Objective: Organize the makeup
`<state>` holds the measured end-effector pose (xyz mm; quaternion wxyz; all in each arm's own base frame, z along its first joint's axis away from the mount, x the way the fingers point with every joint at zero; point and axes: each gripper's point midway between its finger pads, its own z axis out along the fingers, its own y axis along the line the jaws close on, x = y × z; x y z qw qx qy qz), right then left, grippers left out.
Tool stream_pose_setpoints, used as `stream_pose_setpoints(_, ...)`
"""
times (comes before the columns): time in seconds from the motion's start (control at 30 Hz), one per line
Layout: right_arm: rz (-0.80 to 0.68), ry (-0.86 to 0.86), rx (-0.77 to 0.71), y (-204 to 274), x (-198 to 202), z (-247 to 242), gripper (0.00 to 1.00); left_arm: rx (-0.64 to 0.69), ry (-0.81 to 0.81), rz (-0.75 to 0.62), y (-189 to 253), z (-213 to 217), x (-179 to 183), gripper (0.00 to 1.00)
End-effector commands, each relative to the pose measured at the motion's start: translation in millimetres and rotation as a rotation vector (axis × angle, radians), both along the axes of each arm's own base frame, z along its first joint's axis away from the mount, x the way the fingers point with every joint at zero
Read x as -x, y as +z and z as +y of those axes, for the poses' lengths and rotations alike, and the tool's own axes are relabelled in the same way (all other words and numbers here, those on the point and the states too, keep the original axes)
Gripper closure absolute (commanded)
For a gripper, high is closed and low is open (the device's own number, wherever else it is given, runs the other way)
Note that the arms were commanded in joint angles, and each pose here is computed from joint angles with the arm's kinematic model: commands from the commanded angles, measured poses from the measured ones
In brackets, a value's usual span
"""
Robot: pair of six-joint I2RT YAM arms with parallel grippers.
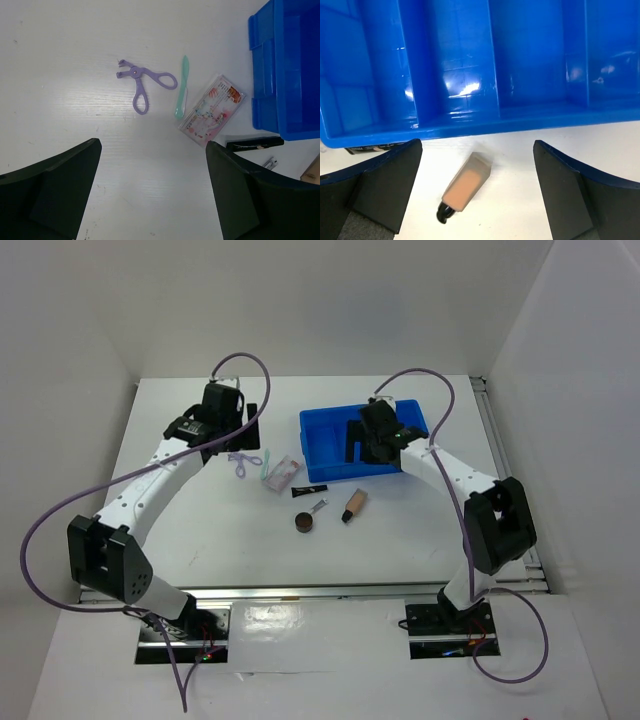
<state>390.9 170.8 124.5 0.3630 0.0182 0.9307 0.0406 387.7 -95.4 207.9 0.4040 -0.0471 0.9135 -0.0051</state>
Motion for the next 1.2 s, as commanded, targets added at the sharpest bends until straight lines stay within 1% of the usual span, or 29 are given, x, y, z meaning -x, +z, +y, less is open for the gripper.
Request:
stream_pose_setpoints(0.0, -0.012, -0.026, -0.055, 14, 9, 4, 0.0, 0.024, 0.03, 0.0, 2, 0, 4, 0.0)
stream_pose_setpoints(0.03, 0.009, -0.037, -0.054, 11, 15, 1, 0.0, 0.034, 0.029, -0.026, 9, 0, 3, 0.0)
stream_pose_setpoints(0.07, 0.01, -0.048, -0.064, 11, 16, 1, 0.0, 0.042, 0.021, -0.024, 9, -2, 3, 0.0)
stream_pose_setpoints(0.13, 0.037, -0.014, -0.096, 11, 28, 5, 0.0, 0.044, 0.005, -0.032, 10, -2, 8, 0.0)
stream_pose_setpoints(0.2, 0.033, -0.005, -0.122, 13, 35, 12, 0.0, 0.041, -0.011, -0.045, 13, -5, 9, 0.0)
stream_pose_setpoints(0.23, 0.025, -0.072, -0.097, 8, 37, 0, 0.0, 0.033, -0.001, -0.048, 13, -3, 9, 0.0)
stream_pose_setpoints(0.3, 0.017, -0.117, -0.164, 18, 44, 4, 0.0, 0.032, -0.001, -0.048, 12, -2, 12, 0.0)
stream_pose_setpoints(0.37, 0.066, -0.109, -0.214, 15, 58, 10, 0.0, 0.03, 0.006, -0.059, 16, 0, 12, 0.0)
stream_pose_setpoints(0.43, 0.122, -0.112, -0.261, 5, 70, 19, 0.0, 0.047, 0.006, -0.066, 17, -3, 11, 0.0)
stream_pose_setpoints(0.47, 0.176, -0.112, -0.277, -10, 83, 23, 0.0, 0.047, 0.006, -0.066, 17, -3, 11, 0.0)
stream_pose_setpoints(0.53, 0.211, -0.122, -0.329, -21, 93, 34, 0.0, 0.051, 0.003, -0.057, 16, -6, 13, 0.0)
stream_pose_setpoints(0.57, 0.242, -0.114, -0.351, -35, 100, 42, 0.0, 0.051, 0.003, -0.057, 16, -6, 13, 0.0)
stream_pose_setpoints(0.63, 0.252, -0.126, -0.365, -44, 99, 49, 0.0, 0.048, 0.003, -0.048, 12, -5, 15, 0.0)
stream_pose_setpoints(0.67, 0.279, -0.159, -0.326, -60, 101, 47, 0.0, 0.046, 0.003, -0.044, 13, -4, 18, 0.0)
stream_pose_setpoints(0.77, 0.299, -0.207, -0.271, -69, 97, 46, 0.0, 0.052, -0.023, -0.029, 15, -8, 19, 0.0)
stream_pose_setpoints(0.83, 0.287, -0.226, -0.21, -75, 94, 43, 0.0, 0.046, -0.016, -0.031, 15, -7, 19, 0.0)
stream_pose_setpoints(0.87, 0.278, -0.223, -0.209, -74, 93, 48, 0.0, 0.046, -0.016, -0.031, 15, -7, 19, 0.0)
stream_pose_setpoints(1.0, 0.261, -0.279, -0.14, -83, 84, 42, 0.0, 0.043, -0.016, -0.023, 11, -5, 22, 0.0)
stream_pose_setpoints(1.13, 0.26, -0.303, -0.085, -95, 78, 36, 0.09, 0.04, -0.016, -0.014, 7, -5, 24, 0.0)
stream_pose_setpoints(1.17, 0.249, -0.309, -0.079, -91, 75, 36, 0.11, 0.043, -0.016, -0.022, 8, -6, 22, 0.0)
